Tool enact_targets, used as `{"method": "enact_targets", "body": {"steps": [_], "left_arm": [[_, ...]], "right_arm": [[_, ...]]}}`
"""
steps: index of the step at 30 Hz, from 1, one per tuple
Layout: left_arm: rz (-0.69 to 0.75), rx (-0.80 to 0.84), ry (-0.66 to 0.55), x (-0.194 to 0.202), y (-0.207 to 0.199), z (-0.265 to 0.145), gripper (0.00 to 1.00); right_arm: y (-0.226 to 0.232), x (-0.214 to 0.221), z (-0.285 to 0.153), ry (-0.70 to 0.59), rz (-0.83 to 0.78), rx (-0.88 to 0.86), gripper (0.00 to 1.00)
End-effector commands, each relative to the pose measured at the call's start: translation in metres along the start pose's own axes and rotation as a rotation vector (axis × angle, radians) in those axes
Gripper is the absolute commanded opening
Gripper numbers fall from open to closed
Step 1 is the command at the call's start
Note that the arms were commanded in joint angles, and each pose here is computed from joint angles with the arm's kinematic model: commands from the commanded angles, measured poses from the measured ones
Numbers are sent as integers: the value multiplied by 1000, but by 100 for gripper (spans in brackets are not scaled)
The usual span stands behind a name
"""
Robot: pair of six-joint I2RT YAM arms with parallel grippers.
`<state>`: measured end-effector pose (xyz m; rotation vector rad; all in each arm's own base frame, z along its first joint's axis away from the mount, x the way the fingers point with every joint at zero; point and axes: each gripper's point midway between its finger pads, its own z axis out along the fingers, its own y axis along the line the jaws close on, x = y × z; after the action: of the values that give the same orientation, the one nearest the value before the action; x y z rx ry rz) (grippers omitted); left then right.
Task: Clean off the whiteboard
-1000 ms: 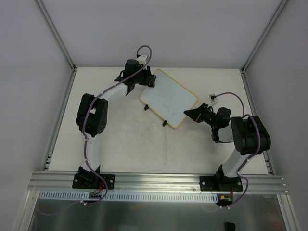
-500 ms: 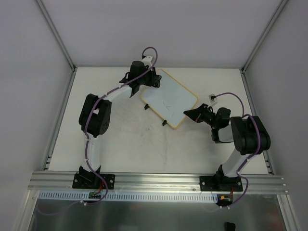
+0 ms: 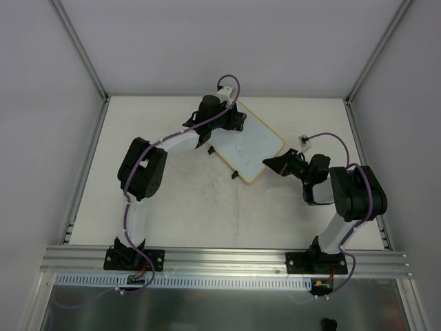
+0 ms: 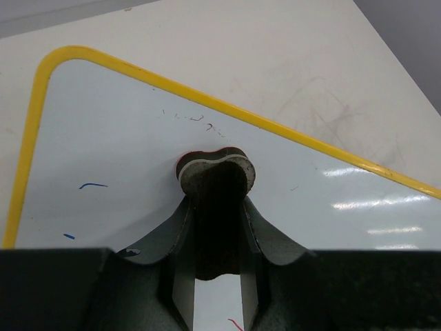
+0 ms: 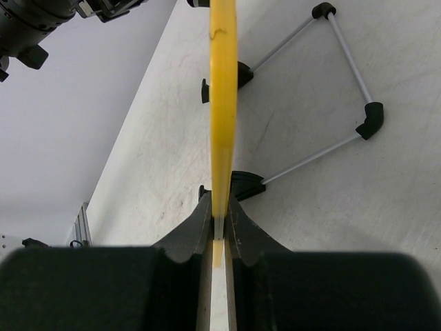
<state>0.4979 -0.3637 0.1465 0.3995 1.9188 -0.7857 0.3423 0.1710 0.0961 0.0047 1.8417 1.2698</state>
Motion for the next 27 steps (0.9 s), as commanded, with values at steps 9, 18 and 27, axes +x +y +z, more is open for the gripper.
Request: {"method": "enact_targets", "body": {"steps": [9, 18, 27], "left_arm": [[-107, -9, 74, 7, 31, -16, 0], [-132, -126, 94, 25, 93, -34, 0], [-270, -178, 115, 38, 112, -47, 0]], "right_arm": [[34, -32, 6, -102, -235, -152, 0], [33, -33, 5, -96, -230, -156, 0], [32, -33, 5, -95, -227, -155, 0]]}}
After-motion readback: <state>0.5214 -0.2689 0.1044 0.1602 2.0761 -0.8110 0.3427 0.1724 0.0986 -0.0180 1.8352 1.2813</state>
